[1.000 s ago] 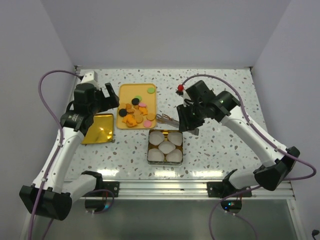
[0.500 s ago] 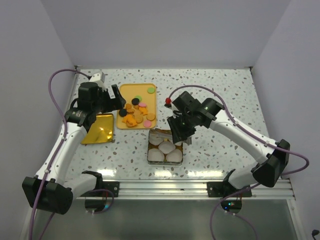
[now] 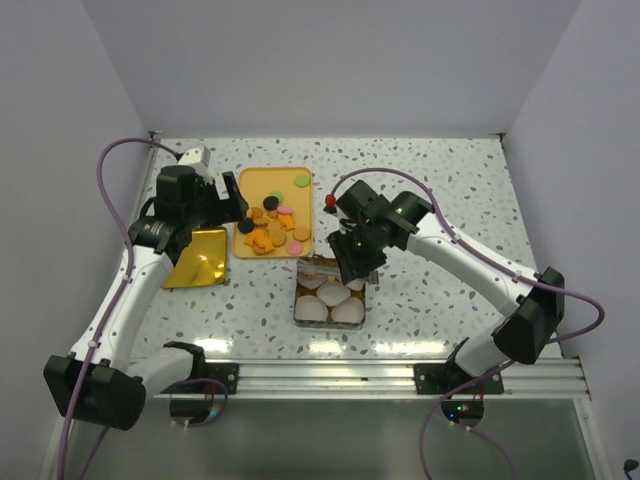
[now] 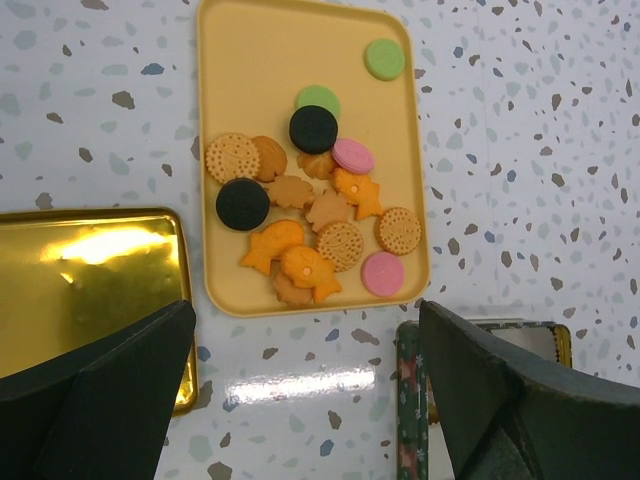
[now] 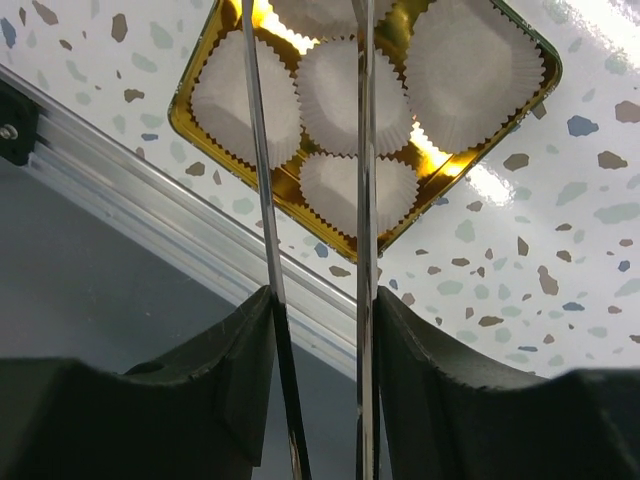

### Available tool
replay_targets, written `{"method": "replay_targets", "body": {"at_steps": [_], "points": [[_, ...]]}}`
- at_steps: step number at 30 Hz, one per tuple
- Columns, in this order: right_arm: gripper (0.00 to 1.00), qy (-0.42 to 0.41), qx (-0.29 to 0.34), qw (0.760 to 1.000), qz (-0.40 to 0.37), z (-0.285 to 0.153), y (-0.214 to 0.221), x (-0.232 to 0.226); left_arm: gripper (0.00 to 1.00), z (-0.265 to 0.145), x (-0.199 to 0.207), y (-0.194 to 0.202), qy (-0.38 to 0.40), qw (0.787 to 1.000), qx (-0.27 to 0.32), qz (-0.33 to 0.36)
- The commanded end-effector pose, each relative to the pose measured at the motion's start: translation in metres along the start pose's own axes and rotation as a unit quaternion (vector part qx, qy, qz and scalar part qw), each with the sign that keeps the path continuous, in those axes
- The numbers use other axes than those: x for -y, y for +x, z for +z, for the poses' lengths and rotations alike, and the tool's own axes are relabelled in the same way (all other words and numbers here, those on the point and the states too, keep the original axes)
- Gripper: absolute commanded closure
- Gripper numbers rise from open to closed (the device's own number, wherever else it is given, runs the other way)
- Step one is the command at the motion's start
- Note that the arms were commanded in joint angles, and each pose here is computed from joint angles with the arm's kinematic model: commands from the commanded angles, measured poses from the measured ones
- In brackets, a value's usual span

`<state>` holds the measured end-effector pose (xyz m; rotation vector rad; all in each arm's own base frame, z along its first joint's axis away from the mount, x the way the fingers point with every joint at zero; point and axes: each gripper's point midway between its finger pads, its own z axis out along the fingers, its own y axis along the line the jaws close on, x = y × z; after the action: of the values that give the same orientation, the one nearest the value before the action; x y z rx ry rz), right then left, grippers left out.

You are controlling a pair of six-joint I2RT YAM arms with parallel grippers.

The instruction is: Pack the cookies

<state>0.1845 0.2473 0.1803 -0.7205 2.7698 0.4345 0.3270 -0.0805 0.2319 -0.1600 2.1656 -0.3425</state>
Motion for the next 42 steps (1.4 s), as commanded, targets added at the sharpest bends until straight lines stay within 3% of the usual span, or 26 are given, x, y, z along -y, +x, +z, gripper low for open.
{"method": "replay_targets", "body": {"at_steps": [1,11,19,32,42], "points": [[0.55,0.004,0.037,0.999,-0.007,-0.014,-0.020,-0.004,0.00,-0.007,-0.001,-0.013,-0.004,1.000,0.019,0.018],[0.51,0.010,0.055,0.998,-0.009,-0.030,-0.029,-0.004,0.00,-0.011,-0.004,-0.016,-0.011,0.999,0.025,0.019],[0.51,0.013,0.087,0.996,-0.017,-0.041,-0.067,-0.014,0.00,-0.018,-0.008,-0.017,-0.025,0.999,0.032,0.011],[0.47,0.064,0.118,0.991,0.003,0.009,-0.178,-0.017,0.00,-0.037,-0.002,-0.012,-0.008,0.999,0.038,-0.020],[0.41,0.070,0.126,0.989,0.020,0.057,-0.209,-0.011,0.00,-0.050,-0.004,-0.007,-0.013,0.999,0.034,-0.016]]}}
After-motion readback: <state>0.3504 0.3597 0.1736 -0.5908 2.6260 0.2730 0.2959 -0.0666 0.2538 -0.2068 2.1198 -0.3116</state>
